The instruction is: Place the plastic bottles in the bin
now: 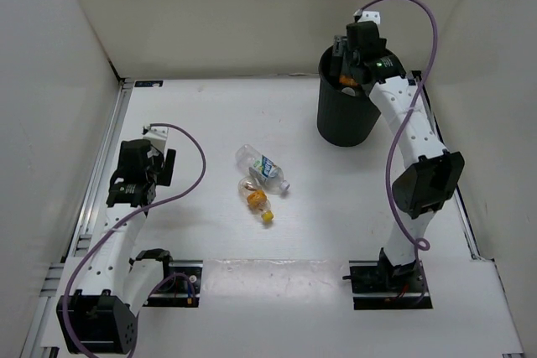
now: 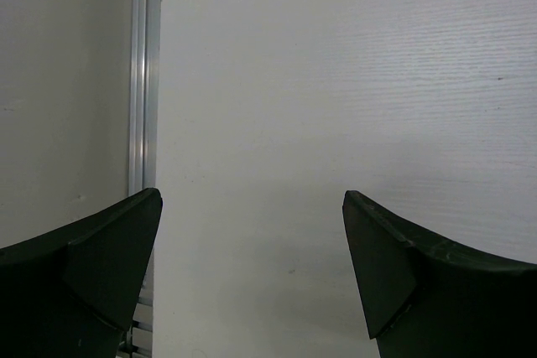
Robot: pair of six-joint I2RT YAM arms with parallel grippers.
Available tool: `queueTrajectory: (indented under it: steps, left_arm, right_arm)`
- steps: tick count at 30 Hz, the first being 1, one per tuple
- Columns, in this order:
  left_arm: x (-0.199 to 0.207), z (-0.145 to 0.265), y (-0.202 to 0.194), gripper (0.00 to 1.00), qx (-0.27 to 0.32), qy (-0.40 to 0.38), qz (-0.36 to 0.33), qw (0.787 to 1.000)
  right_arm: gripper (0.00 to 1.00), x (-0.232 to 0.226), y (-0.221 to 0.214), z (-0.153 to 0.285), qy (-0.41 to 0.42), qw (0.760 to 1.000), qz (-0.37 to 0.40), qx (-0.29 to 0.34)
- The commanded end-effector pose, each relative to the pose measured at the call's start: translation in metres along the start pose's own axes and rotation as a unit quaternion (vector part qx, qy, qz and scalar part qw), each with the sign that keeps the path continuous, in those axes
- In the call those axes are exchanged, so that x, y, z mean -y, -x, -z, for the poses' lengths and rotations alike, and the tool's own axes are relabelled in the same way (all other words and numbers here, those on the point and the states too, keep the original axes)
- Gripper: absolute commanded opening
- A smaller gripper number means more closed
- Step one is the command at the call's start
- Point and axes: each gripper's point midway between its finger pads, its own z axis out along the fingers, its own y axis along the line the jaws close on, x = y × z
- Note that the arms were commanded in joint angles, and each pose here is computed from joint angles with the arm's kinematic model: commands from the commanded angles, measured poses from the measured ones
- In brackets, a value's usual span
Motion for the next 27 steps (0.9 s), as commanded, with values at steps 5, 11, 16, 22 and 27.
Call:
queueTrajectory:
  steps: [5,11,16,22,27]
  left_arm:
    - [-0.005,0.004,0.002,1.0,0.006,0.007,0.008,1.0]
    - [-0.004,0.003,0.002,1.0,0.003,0.0,0.018,1.0]
    - [-0.007,0.002,0.002,1.0,0.001,0.0,0.037,0.999]
    - [-0.007,0.001,0.002,1.0,0.001,-0.005,0.051,0.999]
    - [-0.004,0.001,-0.007,1.0,-0.012,-0.009,0.043,0.999]
  right_arm:
    - [1.0,0.019,0.035,0.042,0.029,0.998,-0.025,0.046]
    - [1.0,0.009,0.069,0.09,0.051,0.992,0.025,0.116]
    - [1.0,-0.07,0.023,0.125,0.212,0.964,0.133,0.094]
    - [1.0,-0.166,-0.109,0.119,0.324,0.914,0.239,-0.043]
    - [1.0,-0.227,-0.195,0.112,0.397,0.86,0.277,-0.164]
